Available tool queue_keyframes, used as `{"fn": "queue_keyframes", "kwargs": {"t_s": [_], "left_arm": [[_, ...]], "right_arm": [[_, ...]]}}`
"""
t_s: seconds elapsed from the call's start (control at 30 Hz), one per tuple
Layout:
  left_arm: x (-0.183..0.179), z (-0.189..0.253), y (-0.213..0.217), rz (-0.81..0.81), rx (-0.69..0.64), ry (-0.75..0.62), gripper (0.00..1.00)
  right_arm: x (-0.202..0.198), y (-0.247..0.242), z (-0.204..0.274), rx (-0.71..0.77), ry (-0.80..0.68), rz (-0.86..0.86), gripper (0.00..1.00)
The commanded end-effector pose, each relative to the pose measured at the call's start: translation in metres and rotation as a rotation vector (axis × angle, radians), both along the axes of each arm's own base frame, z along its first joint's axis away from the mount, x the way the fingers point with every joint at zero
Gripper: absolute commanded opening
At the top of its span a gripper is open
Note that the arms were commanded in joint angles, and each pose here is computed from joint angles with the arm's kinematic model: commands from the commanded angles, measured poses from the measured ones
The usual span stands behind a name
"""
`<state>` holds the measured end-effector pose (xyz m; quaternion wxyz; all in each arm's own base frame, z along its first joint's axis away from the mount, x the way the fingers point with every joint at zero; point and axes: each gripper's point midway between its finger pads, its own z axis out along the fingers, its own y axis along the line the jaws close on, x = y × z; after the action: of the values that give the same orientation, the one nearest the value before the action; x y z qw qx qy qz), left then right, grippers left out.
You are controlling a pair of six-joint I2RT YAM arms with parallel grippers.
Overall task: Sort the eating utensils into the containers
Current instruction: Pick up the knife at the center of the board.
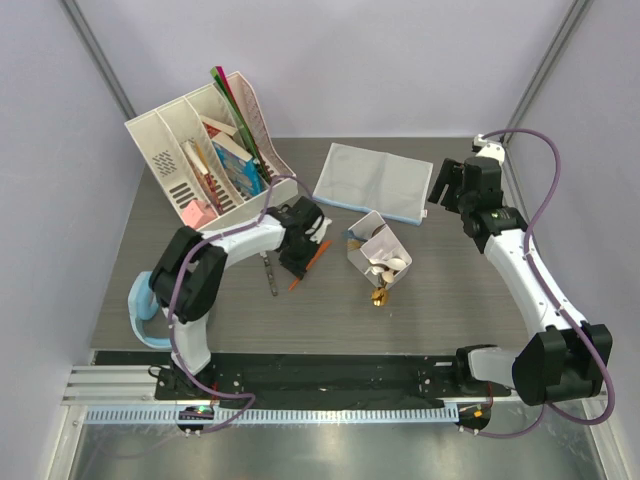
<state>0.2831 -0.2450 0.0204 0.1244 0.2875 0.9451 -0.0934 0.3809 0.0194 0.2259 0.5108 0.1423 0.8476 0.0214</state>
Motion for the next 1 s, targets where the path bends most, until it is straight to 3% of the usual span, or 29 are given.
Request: {"fn": "queue_keyframes", "kwargs": {"t_s": [0.0, 0.33, 0.53, 0.67, 0.9, 0.97], "left_arm": [[-0.002, 0.041, 0.030, 0.143, -0.061, -0.009, 0.00], [0.013, 0.111, 0.032, 0.164, -0.184, -0.131, 0.00], [0.010, 0.163, 0.018, 0.255, -0.297, -0.142, 0.00], [0.013, 0.190, 0.023, 0.287, -0.262, -0.266, 0.00], [-0.008, 0.220, 0.011, 0.274, -0.284, -0.234, 0.00], [-0.030, 0.219, 0.001, 0.215, -0.242, -0.199, 0.00]], "right_arm": [[0.011, -0.003, 0.004, 0.015, -0.018, -0.031, 0.77], [0.027, -0.005, 0.006, 0.038, 0.003, -0.051, 0.76], [0.022, -0.003, -0.036, 0.044, 0.165, -0.026, 0.77], [0.017, 0.008, -0.064, 0.083, 0.271, 0.015, 0.76], [0.006, 0.023, -0.101, 0.149, 0.387, 0.061, 0.74], [0.002, 0.030, -0.107, 0.176, 0.409, 0.090, 0.73]]}}
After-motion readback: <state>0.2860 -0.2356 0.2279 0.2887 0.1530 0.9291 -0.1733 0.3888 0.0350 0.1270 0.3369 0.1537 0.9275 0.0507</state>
